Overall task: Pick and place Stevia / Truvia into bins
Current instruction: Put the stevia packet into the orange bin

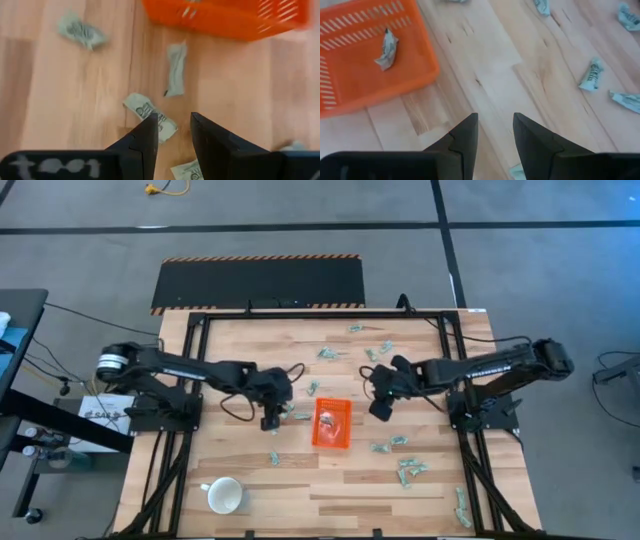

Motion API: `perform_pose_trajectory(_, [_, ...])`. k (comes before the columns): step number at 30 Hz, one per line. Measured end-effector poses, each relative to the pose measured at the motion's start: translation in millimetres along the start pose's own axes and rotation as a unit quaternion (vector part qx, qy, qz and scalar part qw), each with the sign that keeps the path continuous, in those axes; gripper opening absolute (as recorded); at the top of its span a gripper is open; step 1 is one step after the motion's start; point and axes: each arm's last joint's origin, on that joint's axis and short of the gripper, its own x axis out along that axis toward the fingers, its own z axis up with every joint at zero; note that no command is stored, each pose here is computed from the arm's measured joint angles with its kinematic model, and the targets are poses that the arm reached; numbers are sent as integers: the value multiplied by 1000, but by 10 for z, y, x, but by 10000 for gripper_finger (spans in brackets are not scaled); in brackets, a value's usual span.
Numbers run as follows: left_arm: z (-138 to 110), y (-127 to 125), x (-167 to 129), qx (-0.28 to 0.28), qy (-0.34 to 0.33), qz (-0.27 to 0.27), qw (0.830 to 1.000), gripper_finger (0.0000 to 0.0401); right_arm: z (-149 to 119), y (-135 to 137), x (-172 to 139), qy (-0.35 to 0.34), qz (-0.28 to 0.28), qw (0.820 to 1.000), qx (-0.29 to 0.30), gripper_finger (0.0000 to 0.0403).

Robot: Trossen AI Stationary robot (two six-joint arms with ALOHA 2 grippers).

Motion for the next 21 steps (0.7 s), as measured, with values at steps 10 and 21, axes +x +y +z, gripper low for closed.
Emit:
perform_pose_trajectory(10, [-89,60,430,-44,78,34,995,117,-102,129,-32,-32,-23,999,-10,118])
perform_pose_trajectory(21, [-126,39,516,-59,98,34,993,133,-94,135,-32,-36,-21,999,-8,118])
